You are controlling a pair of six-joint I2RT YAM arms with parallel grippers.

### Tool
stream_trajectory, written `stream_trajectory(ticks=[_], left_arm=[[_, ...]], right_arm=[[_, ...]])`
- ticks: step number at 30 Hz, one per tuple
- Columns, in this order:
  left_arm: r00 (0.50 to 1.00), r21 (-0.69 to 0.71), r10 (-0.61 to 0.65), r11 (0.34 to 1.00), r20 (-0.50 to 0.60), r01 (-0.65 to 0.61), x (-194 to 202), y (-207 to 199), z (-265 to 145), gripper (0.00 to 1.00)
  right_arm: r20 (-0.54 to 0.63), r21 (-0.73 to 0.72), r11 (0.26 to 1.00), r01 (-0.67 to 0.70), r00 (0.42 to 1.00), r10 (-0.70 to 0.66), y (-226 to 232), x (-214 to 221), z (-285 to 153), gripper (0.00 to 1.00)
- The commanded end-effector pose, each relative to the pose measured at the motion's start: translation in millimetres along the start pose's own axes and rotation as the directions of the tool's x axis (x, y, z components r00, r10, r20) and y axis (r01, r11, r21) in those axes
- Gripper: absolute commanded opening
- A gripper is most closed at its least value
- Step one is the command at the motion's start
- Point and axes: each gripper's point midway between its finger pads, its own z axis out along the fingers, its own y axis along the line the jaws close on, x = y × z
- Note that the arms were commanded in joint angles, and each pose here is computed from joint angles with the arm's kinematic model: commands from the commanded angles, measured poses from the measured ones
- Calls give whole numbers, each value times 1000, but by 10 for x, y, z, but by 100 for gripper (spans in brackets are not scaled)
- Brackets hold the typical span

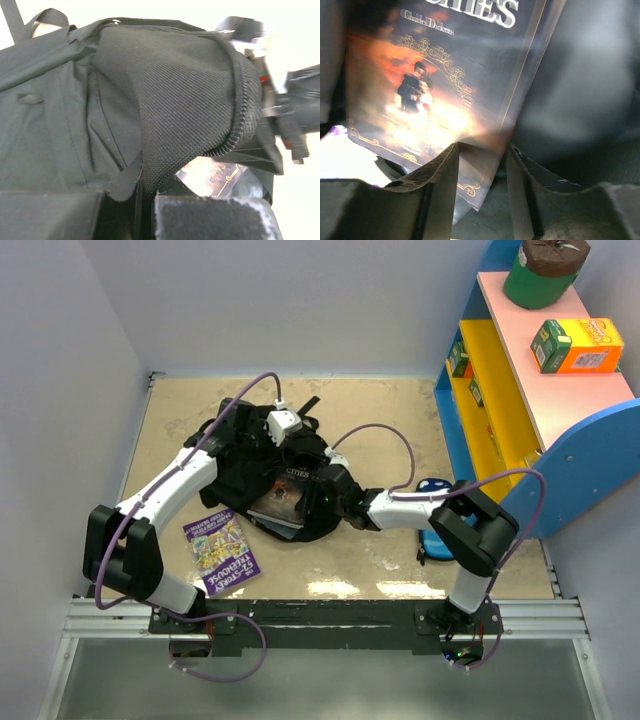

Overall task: Pack the student bag
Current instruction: Place the book in the student bag.

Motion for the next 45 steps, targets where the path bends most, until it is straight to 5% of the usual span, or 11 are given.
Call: stream_trajectory(ticks=[1, 11, 15, 19, 23, 26, 32, 39, 45], left_arm=[[994, 40, 75, 996, 78, -79, -286, -69, -122, 0], [994, 79, 64, 994, 92, -72, -312, -142, -125, 0], [993, 92, 72, 992, 92, -81, -284, -179, -135, 0], [993, 101, 76, 991, 85, -85, -232, -200, -122, 0], [994, 99, 74, 992, 77, -81, -224, -185, -110, 0], [995, 75, 79, 994, 64, -84, -197, -138, -112, 0], [997, 64, 68, 995, 47, -71, -159, -109, -75, 0], [996, 78, 25, 996, 83, -31, -323, -103, -70, 0], [995, 69, 24, 997, 95, -31, -415, -88, -122, 0]], right_arm=[[-3, -141, 990, -24, 1000, 23, 436, -103, 137, 39], [158, -272, 962, -34, 984, 80, 1151, -792, 130, 9], [217, -367, 930, -34, 969, 121, 1314, -929, 16, 7], [273, -420, 907, -42, 947, 171, 1345, -1022, -48, 11], [405, -184, 982, -30, 908, 104, 931, -1206, 34, 14], [392, -20, 1000, 20, 920, -11, 688, -1155, -17, 36], [357, 5, 995, 102, 929, -97, 570, -860, -475, 40], [346, -156, 952, 263, 917, -197, 1095, -292, -618, 2], [300, -197, 926, 321, 919, -254, 1228, 32, -270, 0]])
